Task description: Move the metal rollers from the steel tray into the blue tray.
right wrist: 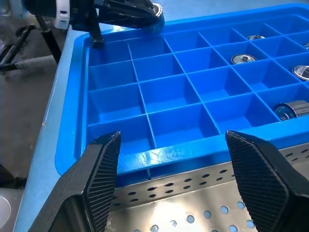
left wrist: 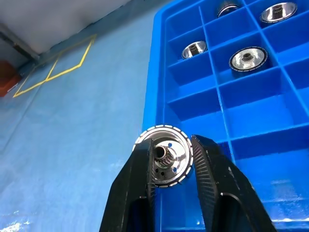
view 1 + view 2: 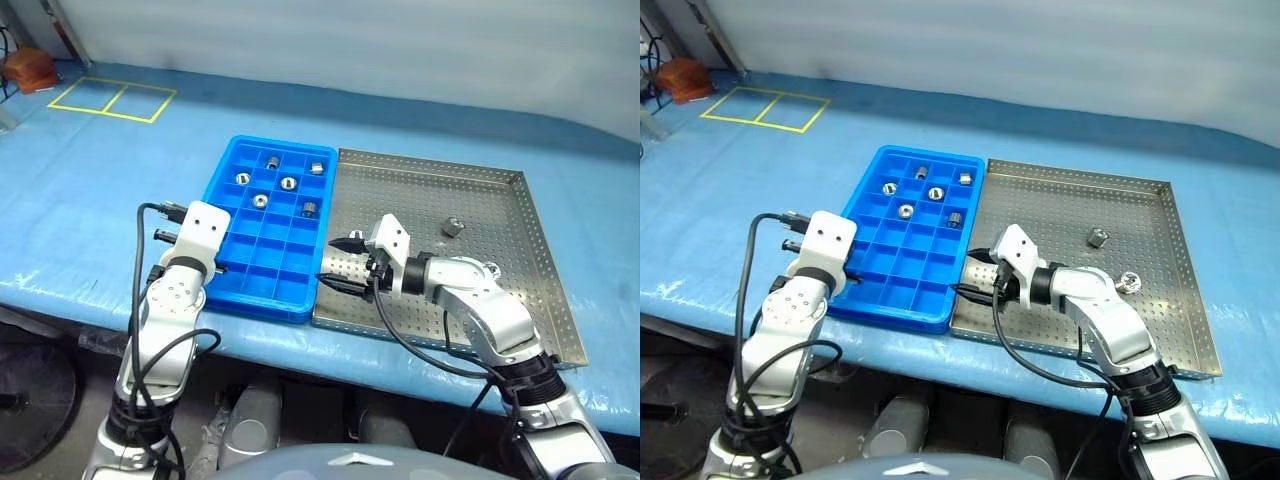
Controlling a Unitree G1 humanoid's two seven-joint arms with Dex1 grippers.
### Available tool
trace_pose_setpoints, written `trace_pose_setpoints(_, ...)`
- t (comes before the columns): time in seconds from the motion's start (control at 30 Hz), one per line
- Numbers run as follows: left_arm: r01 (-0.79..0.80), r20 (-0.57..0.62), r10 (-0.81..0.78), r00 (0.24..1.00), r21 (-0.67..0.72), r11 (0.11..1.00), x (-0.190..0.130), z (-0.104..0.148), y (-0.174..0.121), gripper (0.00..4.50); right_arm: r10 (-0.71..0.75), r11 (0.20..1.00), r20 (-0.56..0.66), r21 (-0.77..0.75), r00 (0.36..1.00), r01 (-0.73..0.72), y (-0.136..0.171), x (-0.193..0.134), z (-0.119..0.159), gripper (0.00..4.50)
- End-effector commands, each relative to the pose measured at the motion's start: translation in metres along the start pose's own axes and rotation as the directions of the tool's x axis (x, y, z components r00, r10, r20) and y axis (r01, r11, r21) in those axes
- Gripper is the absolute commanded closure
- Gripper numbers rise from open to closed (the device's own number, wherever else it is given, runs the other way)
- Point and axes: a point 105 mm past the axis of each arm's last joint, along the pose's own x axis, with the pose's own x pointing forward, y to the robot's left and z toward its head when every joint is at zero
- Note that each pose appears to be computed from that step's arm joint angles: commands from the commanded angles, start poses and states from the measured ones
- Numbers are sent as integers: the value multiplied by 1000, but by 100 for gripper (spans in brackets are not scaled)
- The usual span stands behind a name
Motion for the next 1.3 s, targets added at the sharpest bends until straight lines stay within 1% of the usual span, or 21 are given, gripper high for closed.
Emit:
trace_pose_setpoints(0.03,-45,74,45,996,-4,999,6,15,8,363,-24,999,32,-40,999,25,0,-6,11,85)
trace_pose_setpoints(0.13,-31,92,32,995,-5,999,13,20,5,363,-44,998,30,-42,999,45,-1,-10,10,85)
trace_pose_setpoints(0.3,20,99,-20,995,0,1000,22,20,-6,363,-61,997,26,-44,998,62,0,-13,10,85)
trace_pose_setpoints(0.5,79,79,-81,994,27,996,21,13,-17,363,-88,995,27,-48,996,89,-1,-17,10,85)
trace_pose_setpoints(0.6,59,57,-63,996,64,996,21,7,-15,271,-96,994,24,-47,995,97,-1,-19,9,85)
trace_pose_setpoints(0.63,61,64,-64,996,53,997,21,8,-15,231,-98,994,24,-47,995,99,-1,-19,9,85)
trace_pose_setpoints(0.67,66,79,-69,994,39,997,20,11,-16,205,-99,994,23,-46,995,100,-1,-19,9,85)
trace_pose_setpoints(0.77,86,137,-87,987,9,996,19,24,-20,205,-110,993,26,-44,994,111,-2,-19,10,85)
trace_pose_setpoints(0.83,111,210,-104,972,-24,994,16,39,-24,205,-126,991,29,-42,992,127,-3,-20,10,85)
trace_pose_setpoints(0.9,165,310,-141,940,-55,985,11,59,-31,205,-145,988,26,-45,989,146,-5,-23,10,85)
trace_pose_setpoints(0.97,334,431,-264,863,-94,938,0,84,-51,205,-179,982,15,-55,984,180,-8,-29,9,85)
trace_pose_setpoints(1.03,471,498,-376,782,-77,879,-9,98,-69,205,-214,975,0,-69,977,213,-12,-36,9,85)
trace_pose_setpoints(1.1,594,512,-497,701,-31,804,-15,103,-89,205,-246,966,-22,-87,969,243,-14,-44,7,85)
trace_pose_setpoints(1.17,665,491,-591,640,30,746,-17,102,-104,205,-272,958,-42,-100,961,267,-15,-50,4,85)
trace_pose_setpoints(1.23,691,450,-639,624,63,720,-13,96,-113,205,-299,950,-53,-107,953,292,-15,-56,3,85)
trace_pose_setpoints(1.3,678,402,-648,647,87,730,-3,89,-118,205,-321,943,-53,-104,946,315,-14,-60,2,85)
